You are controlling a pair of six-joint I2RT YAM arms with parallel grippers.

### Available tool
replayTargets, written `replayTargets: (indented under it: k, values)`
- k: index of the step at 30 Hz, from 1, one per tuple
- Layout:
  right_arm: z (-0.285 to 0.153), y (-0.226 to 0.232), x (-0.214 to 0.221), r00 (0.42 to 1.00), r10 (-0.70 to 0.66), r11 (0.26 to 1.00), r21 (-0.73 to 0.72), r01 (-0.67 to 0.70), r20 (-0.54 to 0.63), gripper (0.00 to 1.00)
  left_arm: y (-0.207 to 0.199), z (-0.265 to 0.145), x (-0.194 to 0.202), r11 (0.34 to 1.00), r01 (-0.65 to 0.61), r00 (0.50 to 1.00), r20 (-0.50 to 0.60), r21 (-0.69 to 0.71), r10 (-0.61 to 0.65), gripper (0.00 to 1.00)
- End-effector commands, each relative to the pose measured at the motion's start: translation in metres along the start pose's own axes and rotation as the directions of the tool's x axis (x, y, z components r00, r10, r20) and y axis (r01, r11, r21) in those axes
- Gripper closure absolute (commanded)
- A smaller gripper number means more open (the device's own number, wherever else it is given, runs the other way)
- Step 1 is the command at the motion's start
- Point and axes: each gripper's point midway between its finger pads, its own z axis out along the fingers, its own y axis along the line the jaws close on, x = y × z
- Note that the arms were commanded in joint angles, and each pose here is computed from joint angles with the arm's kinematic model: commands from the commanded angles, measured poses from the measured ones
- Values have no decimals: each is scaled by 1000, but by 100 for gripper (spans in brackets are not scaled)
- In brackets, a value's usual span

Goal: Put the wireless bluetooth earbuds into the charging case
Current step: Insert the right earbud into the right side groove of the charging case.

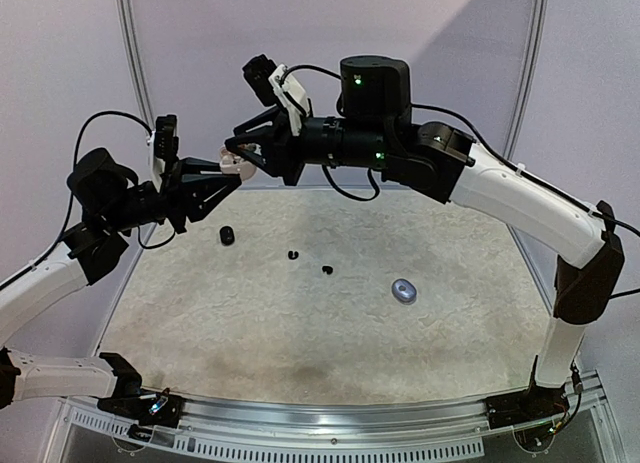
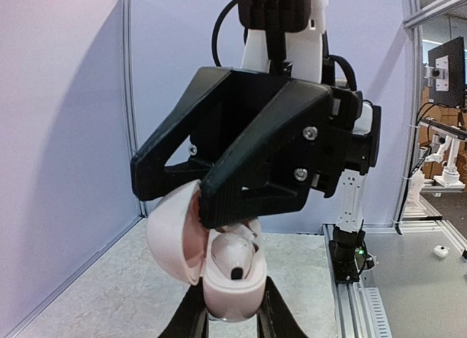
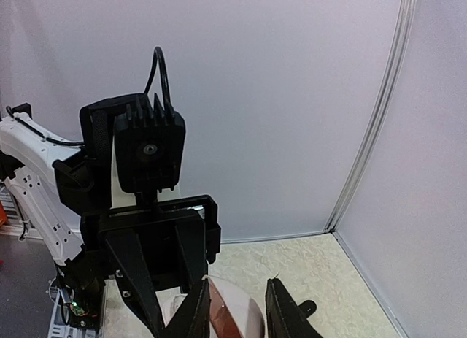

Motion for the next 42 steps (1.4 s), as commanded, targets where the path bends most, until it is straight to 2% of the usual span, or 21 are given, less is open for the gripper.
replayTargets:
  k: [1,14,22,36,42]
  values:
    - [9,0,10,1000,6,1000,-7,-6,-14,74,1,1,-4,1000,10,1000,15,-14,-10,100]
    - [13,9,8,998,-68,997,-37,68,-12,72,6,0,3,998,47,999,5,-41,-47,100]
    - [14,4,3,998,-57,998,-2,57,2,58,8,-1,10,998,12,1000,-12,-59,-13,100]
    - [3,-18,-23,998,37,993,106,-43,59,42,15,-4,18,994,-16,1000,-24,-106,13,100]
    - [-12,-29,-50,975,168,979,88,-181,143,33,19,-6,25,991,-30,999,-39,-133,25,100]
